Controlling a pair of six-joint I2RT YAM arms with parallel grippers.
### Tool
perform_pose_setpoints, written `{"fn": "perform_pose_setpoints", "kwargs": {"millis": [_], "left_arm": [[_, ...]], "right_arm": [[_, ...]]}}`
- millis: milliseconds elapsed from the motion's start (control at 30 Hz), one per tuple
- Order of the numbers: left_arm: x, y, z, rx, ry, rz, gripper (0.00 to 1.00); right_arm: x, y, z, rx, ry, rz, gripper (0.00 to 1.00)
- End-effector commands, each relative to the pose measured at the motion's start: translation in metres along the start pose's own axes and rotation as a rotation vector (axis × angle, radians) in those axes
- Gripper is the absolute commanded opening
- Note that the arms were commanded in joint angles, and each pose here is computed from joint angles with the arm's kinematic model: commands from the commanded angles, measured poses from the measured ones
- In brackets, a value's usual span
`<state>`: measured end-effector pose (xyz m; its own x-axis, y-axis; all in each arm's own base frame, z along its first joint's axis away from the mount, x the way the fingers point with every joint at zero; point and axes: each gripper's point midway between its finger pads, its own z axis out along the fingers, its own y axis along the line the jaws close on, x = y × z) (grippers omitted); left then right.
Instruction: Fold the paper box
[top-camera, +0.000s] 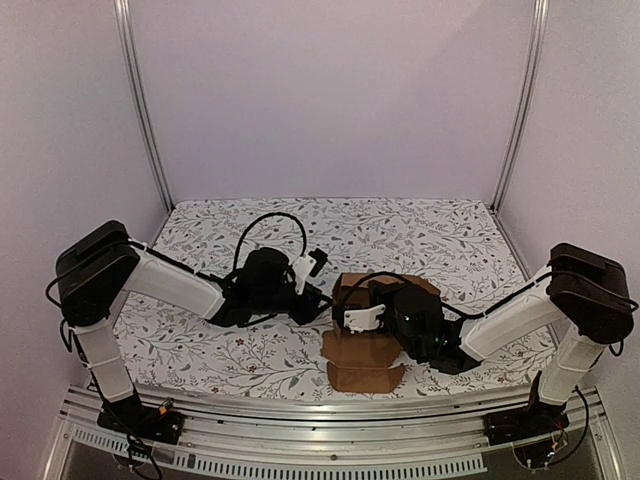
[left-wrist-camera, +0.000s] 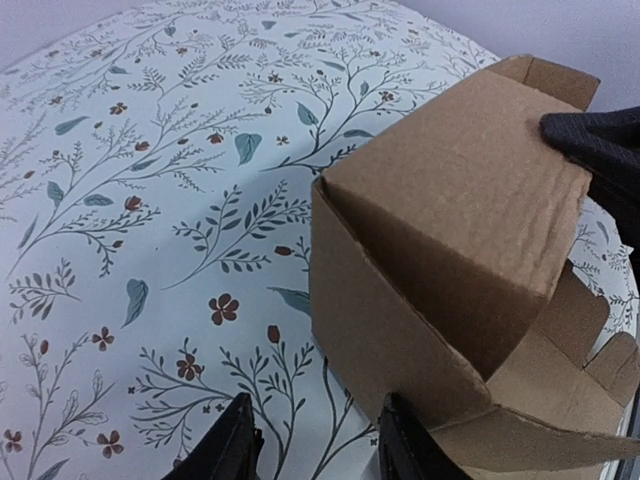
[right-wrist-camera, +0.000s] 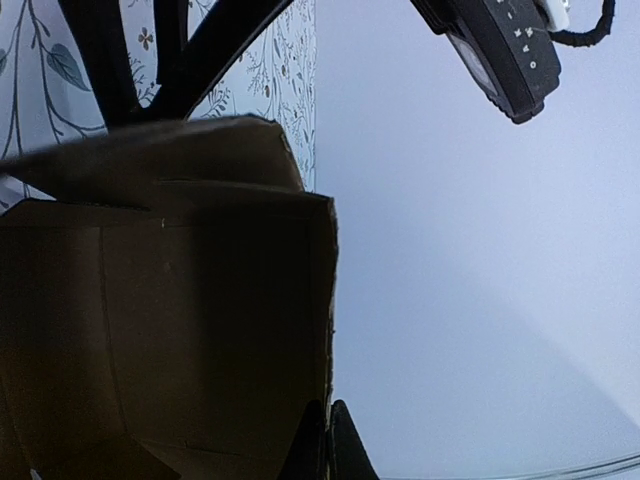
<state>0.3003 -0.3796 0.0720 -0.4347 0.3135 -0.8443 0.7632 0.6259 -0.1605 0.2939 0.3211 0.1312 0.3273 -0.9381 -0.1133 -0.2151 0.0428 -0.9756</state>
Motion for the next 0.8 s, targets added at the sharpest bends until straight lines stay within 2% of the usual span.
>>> {"fn": "perform_pose_setpoints", "kwargs": {"millis": [0, 167, 333, 500, 767], "left_arm": [[-0.001, -0.015, 0.012, 0.045, -0.001, 0.002, 0.42], [0.01, -0.018, 0.015, 0.04, 0.009, 0.004, 0.43], [0.012, -0.044, 0.001, 0.17, -0.066, 0.053, 0.47], [0.016, -0.056, -0.006, 0.223, -0.087, 0.091, 0.52], [0.011, -0.049, 0.008, 0.182, -0.116, 0.065, 0.52]], "right_arm": [[-0.002, -0.011, 0.002, 0.018, 0.006, 0.037, 0.0], [0.0, -0.01, 0.0, 0.013, 0.009, 0.039, 0.0], [0.002, -0.008, -0.002, 0.008, 0.01, 0.036, 0.0], [0.004, -0.008, -0.004, 0.005, 0.01, 0.031, 0.0], [0.002, -0.006, -0.007, -0.005, 0.0, 0.028, 0.0]]}}
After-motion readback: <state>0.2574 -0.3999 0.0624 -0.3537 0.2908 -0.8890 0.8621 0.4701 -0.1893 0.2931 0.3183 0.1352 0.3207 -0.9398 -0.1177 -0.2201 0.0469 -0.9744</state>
